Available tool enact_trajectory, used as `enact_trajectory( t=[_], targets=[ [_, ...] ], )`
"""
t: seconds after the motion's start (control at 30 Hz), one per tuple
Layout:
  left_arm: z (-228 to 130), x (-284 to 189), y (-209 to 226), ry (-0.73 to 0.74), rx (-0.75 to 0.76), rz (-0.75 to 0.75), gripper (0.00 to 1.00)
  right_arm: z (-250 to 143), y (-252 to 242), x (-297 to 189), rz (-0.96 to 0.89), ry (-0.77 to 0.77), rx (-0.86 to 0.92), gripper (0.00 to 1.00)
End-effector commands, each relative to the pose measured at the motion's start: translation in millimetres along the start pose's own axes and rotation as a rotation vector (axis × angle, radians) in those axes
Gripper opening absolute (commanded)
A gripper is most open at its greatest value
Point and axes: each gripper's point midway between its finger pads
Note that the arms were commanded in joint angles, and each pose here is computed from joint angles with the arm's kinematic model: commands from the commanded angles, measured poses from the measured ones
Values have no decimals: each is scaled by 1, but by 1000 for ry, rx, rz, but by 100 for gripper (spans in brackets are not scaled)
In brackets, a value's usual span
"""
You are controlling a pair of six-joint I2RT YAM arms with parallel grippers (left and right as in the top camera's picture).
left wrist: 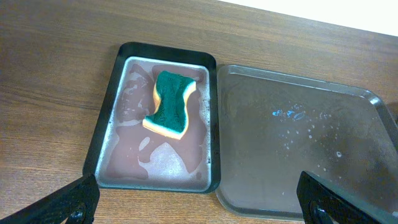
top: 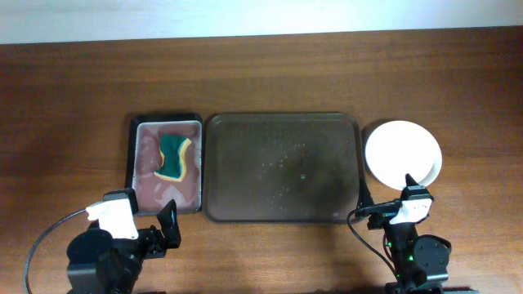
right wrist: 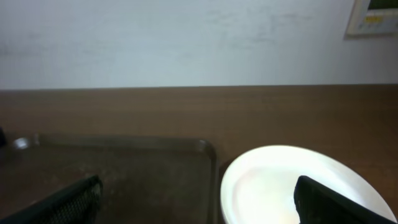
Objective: Clean dirty plates on tray and stack at the side
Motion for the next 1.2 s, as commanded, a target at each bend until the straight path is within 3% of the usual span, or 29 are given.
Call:
enact_trajectory(
  t=[0.0,0.67,0.87,1.03,1.17],
  targets=[
    [-1,1,-1,-1,-5,-7,100,-1,-3,0,-12,-3,-40,99],
    [-11,9,12,2,1,49,99,-2,-3,0,-12,-2,-40,99],
    [-13,43,8,-344,37,-71,100,-2,-3,0,-13,-2,-40,99],
    [9,55,4,-626,75,-130,100,-2,-3,0,-13,-3,-40,99],
    [-11,70,3,-552,206,-108,99,-2,-3,0,-12,-3,-40,99]
  ],
)
Point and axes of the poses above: each gripper's point midway between its finger pads, its own x axis out along the fingers, its own y axis along the line the jaws close on, z = x × y, and after that the axes turned 3 degrees about -x, right-handed
